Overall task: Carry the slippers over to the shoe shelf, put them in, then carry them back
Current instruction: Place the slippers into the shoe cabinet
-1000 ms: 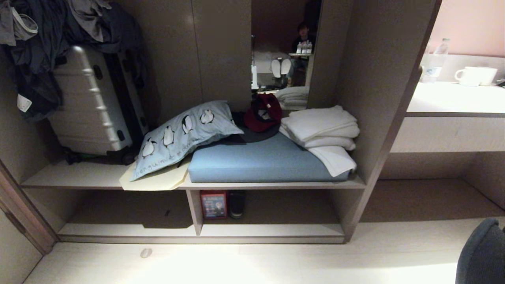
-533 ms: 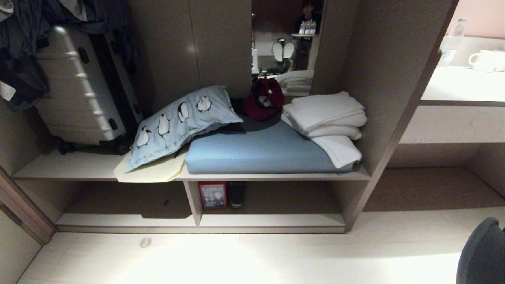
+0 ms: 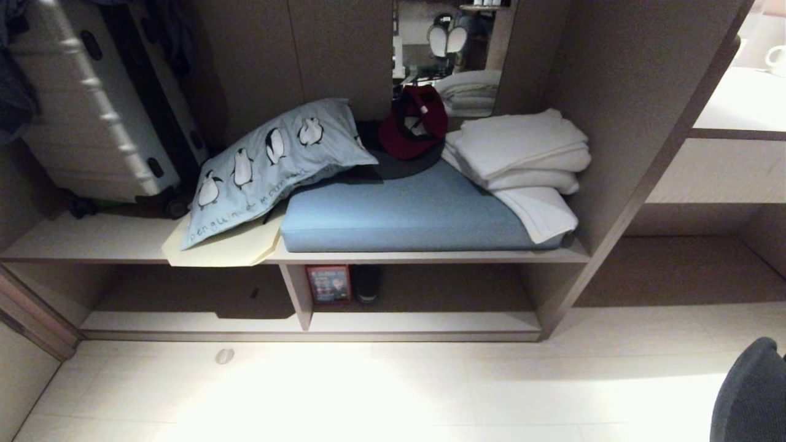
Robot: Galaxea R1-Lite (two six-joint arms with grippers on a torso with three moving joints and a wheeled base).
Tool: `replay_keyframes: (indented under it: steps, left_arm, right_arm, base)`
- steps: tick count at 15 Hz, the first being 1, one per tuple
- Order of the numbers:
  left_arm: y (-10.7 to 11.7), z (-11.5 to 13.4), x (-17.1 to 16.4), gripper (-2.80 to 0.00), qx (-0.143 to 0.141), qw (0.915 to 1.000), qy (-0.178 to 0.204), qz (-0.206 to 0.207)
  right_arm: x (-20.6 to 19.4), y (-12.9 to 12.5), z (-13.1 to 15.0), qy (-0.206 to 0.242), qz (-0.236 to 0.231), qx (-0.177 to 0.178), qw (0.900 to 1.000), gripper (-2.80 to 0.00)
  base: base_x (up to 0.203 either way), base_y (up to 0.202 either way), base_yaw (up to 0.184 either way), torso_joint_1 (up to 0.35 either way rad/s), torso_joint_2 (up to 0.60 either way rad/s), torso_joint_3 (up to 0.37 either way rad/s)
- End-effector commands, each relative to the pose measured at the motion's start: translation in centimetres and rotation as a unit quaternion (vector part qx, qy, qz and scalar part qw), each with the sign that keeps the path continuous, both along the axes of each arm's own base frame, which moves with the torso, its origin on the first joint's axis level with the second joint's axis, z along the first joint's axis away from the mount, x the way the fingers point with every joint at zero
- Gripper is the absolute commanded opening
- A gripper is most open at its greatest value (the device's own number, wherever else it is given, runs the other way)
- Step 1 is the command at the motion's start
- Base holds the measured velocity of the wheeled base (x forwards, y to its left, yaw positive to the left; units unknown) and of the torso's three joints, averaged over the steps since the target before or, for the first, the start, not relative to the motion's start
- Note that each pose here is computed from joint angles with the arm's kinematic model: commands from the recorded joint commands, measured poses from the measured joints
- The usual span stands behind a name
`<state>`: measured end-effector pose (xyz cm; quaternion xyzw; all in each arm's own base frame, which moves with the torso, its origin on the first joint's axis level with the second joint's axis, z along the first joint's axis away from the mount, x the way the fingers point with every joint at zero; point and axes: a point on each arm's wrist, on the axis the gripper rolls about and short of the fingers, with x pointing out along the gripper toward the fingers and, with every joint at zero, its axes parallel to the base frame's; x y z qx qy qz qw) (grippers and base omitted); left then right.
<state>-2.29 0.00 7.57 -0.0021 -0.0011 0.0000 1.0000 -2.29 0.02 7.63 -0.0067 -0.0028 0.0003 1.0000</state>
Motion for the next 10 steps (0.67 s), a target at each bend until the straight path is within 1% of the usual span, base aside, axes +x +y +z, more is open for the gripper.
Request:
replay_keyframes:
  steps: [1,10]
  left_arm:
    - [0.00,0.00,0.01,-2.80,0.000,1.0000,0.000,0.000]
    - [0.00,0.00,0.01,-2.80,0.000,1.0000,0.000,0.000]
  right_arm:
    - [0.01,0.00,0.01,0.000,0.000,0.000,1.000,-2.80]
    - [0.01,0.00,0.01,0.000,0.000,0.000,1.000,-2.80]
  base:
    - [0.000,0.000,0.000,0.002,0.00,-0.195]
    - [0.000,0.000,0.000,0.004,0.00,-0.197]
